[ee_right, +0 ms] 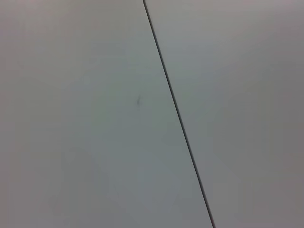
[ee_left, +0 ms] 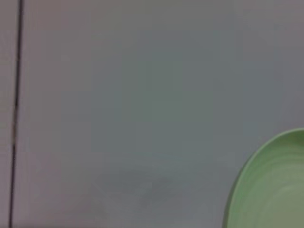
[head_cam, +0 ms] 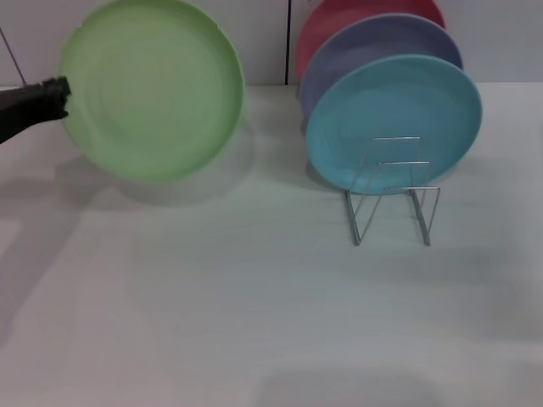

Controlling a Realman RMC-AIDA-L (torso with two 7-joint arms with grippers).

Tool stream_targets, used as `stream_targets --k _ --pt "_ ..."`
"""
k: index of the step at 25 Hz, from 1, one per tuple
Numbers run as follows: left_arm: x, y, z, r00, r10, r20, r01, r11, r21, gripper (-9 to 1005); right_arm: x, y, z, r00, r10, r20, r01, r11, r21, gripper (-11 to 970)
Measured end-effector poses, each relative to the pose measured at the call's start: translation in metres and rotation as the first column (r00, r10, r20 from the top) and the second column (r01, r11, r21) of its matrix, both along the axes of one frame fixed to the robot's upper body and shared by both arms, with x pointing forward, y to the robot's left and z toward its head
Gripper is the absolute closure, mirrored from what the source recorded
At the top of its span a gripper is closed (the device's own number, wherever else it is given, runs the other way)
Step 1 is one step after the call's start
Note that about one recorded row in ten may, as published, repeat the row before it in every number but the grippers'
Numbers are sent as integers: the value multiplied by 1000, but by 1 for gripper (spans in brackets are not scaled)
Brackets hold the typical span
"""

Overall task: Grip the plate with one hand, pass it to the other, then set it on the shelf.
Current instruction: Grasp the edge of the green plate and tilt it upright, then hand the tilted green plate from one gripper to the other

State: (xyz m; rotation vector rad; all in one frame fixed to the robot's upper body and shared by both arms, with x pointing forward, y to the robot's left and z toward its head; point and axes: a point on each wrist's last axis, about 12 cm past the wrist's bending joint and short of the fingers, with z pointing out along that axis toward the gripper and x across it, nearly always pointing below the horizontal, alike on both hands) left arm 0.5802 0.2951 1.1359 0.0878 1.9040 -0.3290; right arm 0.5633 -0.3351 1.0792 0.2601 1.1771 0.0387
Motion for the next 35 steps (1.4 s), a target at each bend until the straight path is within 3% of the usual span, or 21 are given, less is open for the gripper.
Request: stream_targets --k 7,11,15,24,26,27,28,31,32,35 --pt "-1 -5 -24 993 95 70 -100 993 61 962 -8 3 -6 1000 20 -15 -20 1000 -14 367" --pt "1 -10 -26 989 123 85 -131 986 103 963 -10 2 -8 1000 16 -20 -16 1000 -15 369" --pt "5 -14 -20 983 130 129 -153 972 180 963 -13 0 -10 1000 10 -25 -11 1000 -16 371" --pt "-2 -25 12 955 60 292 -170 915 367 963 -14 0 -11 1000 9 -28 -9 1000 -17 375" --pt "-4 -34 17 942 24 334 -174 887 428 963 -14 -1 -11 1000 9 -28 -9 1000 -18 377" --pt "-8 -43 19 927 -3 375 -194 852 487 963 -14 -1 -10 1000 8 -28 -9 1000 -19 377" --pt "-8 -43 19 927 -3 375 -194 852 487 963 -14 -1 -10 1000 8 -28 -9 1000 -19 378" --pt "-14 -56 17 898 -29 440 -243 801 548 963 -13 -1 -10 1000 9 -29 -10 1000 -20 379" --pt "-19 -61 13 873 -25 487 -279 793 541 963 -13 -1 -10 1000 11 -29 -11 1000 -21 380" --pt "-25 -63 8 843 -14 537 -310 803 508 963 -12 0 -10 999 17 -30 -18 1000 -24 381"
